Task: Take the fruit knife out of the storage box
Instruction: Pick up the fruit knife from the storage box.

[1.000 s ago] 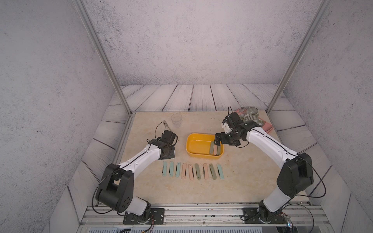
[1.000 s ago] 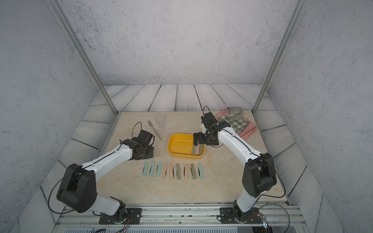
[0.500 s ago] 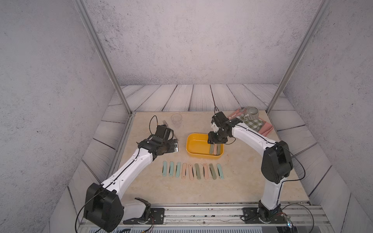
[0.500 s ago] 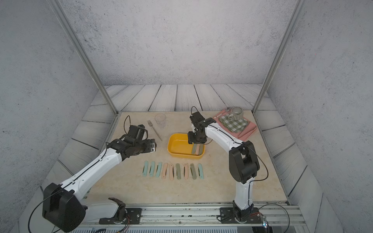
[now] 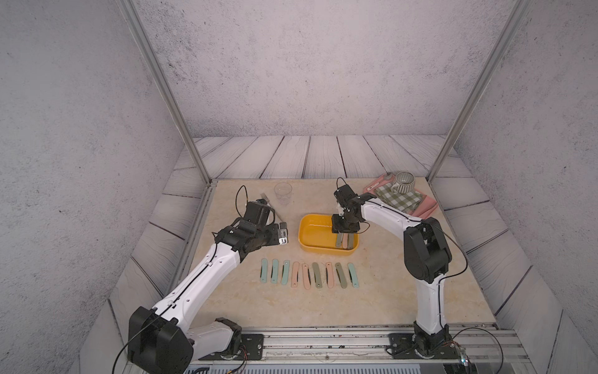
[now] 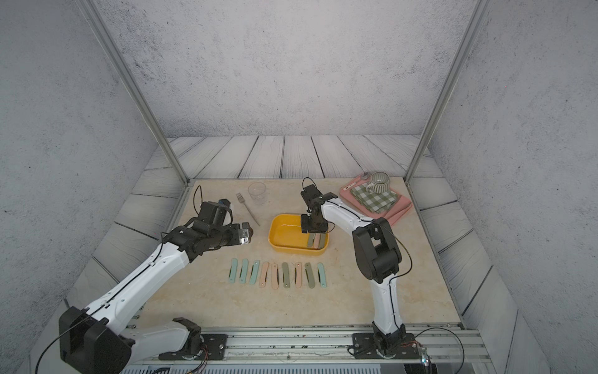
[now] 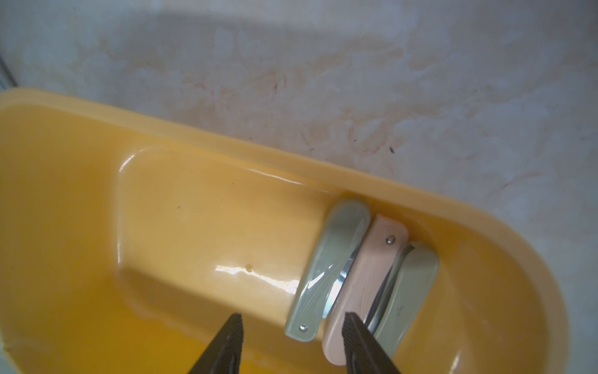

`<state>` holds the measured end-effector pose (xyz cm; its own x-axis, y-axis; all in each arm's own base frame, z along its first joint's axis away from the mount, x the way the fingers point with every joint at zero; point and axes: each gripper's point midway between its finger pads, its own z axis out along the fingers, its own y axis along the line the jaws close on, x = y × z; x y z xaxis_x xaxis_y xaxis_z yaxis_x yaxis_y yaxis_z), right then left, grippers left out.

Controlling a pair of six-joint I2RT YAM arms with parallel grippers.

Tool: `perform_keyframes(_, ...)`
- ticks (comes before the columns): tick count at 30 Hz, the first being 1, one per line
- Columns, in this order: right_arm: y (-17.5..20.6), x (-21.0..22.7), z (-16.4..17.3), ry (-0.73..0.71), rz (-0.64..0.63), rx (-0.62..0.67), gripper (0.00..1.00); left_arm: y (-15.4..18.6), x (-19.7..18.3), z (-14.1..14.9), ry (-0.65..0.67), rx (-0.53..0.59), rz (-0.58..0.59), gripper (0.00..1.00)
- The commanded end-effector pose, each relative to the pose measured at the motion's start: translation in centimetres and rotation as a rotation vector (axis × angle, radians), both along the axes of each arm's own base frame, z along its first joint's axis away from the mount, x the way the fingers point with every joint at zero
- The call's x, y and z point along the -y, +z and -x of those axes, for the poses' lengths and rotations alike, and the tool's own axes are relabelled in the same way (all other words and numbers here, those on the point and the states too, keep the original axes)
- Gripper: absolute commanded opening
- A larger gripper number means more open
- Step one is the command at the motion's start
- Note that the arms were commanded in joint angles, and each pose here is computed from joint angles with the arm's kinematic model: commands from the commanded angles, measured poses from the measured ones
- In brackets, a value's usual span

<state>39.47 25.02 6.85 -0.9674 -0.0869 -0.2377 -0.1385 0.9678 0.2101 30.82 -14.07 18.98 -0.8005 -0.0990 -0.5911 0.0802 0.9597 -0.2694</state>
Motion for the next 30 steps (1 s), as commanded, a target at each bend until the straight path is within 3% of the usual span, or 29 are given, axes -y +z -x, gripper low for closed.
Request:
perform_keyframes(1,-0.6,0.2,-1.0,-0.042,0.021,0.014,0.53,0.8,0.2,0.3,-0.024,0.016,0.007,0.99)
perform_keyframes(12,-2.5,0.5,-1.2,-0.067,0.049,-0.006,0.46,0.7,0.4,0.2,-0.038,0.02,0.011,0.99)
perform_keyframes(30,-4.4,0.5,-2.6,-0.062,0.096,0.013,0.46,0.5,0.5,0.2,-0.048,0.008,0.006,0.99)
